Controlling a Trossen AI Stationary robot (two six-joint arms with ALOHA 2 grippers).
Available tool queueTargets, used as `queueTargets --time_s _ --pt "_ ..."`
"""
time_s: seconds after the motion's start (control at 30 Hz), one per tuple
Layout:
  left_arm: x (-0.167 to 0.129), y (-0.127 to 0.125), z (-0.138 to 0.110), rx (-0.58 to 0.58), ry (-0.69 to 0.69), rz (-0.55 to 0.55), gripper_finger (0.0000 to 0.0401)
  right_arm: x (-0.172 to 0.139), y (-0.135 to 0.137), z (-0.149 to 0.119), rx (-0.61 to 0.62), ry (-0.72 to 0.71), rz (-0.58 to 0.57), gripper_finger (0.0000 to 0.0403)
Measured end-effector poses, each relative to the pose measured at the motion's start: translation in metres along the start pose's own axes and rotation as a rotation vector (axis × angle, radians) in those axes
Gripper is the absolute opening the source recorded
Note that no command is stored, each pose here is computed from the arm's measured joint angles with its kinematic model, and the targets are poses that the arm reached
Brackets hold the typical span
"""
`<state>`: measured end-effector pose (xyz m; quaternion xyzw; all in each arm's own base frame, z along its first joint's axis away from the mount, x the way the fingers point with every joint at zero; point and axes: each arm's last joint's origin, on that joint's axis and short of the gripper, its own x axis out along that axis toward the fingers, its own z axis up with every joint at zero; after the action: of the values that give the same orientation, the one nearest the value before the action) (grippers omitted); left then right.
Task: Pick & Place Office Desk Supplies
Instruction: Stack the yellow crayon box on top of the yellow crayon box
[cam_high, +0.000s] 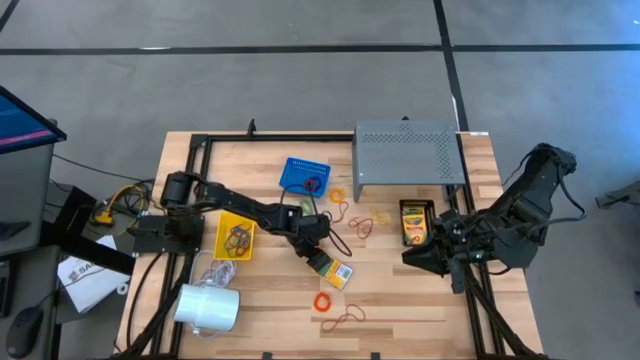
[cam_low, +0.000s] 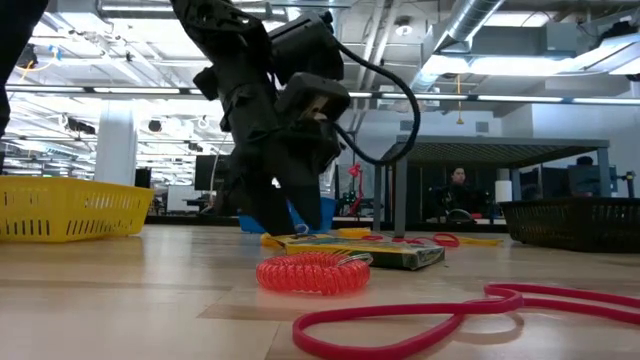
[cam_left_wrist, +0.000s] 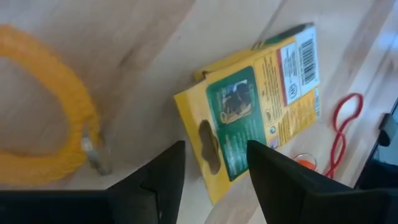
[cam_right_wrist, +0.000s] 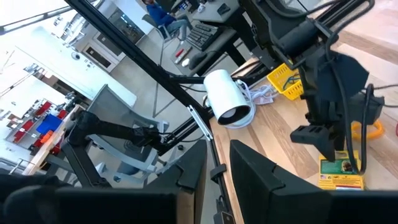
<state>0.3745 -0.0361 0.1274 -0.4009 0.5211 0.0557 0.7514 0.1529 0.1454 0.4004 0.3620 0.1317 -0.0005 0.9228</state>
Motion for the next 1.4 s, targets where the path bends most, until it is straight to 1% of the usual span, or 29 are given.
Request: queueTargets --time_s 0.2,0.27,0.37,0.43,0.5,0.53,0.57,0.73,0.8,0.87,0.9,0.97,1.13,1.2,1.3,1.4 --pt "0.004 -0.002 -0.002 0.005 0.004 -0.01 0.0166 0.0 0.0 0.0 0.001 0.004 0.003 0.0069" --pt "0.004 -0.002 -0.002 0.003 0.007 -0.009 0.0157 0.0 0.0 0.0 0.001 0.005 0.003 0.0069" --pt "0.005 -0.001 -0.002 0.002 0.006 -0.001 0.012 0.0 0.0 0.0 0.001 0.005 0.003 0.0069" --pt "0.005 0.0 -0.002 0.003 0.007 0.002 0.0082 0.0 0.0 0.0 0.003 0.005 0.004 0.0069" --pt "0.006 -0.001 -0.003 0.018 0.019 -0.015 0.0035 0.0 0.0 0.0 0.003 0.006 0.004 0.0069" --pt "0.006 -0.002 -0.003 0.03 0.026 -0.025 0.0019 0.0 0.0 0.0 0.002 0.006 0.004 0.0069" --pt "0.006 -0.002 -0.003 0.035 0.029 -0.031 0.0012 0.0 0.0 0.0 0.003 0.006 0.004 0.0069" --pt "0.004 -0.003 -0.003 0.039 0.031 -0.042 0.0003 0.0 0.0 0.0 0.002 0.006 0.004 0.0069" --pt "0.0 -0.007 -0.001 0.051 0.011 -0.07 0.0003 0.0 0.0 0.0 0.002 0.006 0.004 0.0069" --pt "-0.009 -0.012 0.0 0.066 -0.009 -0.092 0.0002 0.0 0.0 -0.001 0.0 0.009 0.002 0.0069" --pt "-0.014 -0.017 0.002 0.081 -0.035 -0.122 0.0001 0.001 0.0 -0.001 -0.002 0.012 0.0 0.0069" --pt "-0.028 -0.023 0.004 0.098 -0.074 -0.145 0.0001 0.003 -0.003 -0.002 -0.018 0.031 -0.016 0.0069" --pt "-0.07 -0.039 0.007 0.173 -0.201 -0.205 0.0001 0.012 -0.011 -0.005 -0.032 0.088 -0.075 0.0069" --pt "-0.089 -0.046 0.01 0.211 -0.271 -0.253 0.0001 0.017 -0.014 -0.007 -0.048 0.12 -0.1 0.0069" --pt "-0.115 -0.052 0.01 0.23 -0.335 -0.307 0.0 0.028 -0.022 -0.012 -0.087 0.183 -0.165 0.0078" --pt "-0.135 -0.056 0.008 0.242 -0.379 -0.338 0.0 0.043 -0.031 -0.015 -0.113 0.202 -0.251 0.0097"
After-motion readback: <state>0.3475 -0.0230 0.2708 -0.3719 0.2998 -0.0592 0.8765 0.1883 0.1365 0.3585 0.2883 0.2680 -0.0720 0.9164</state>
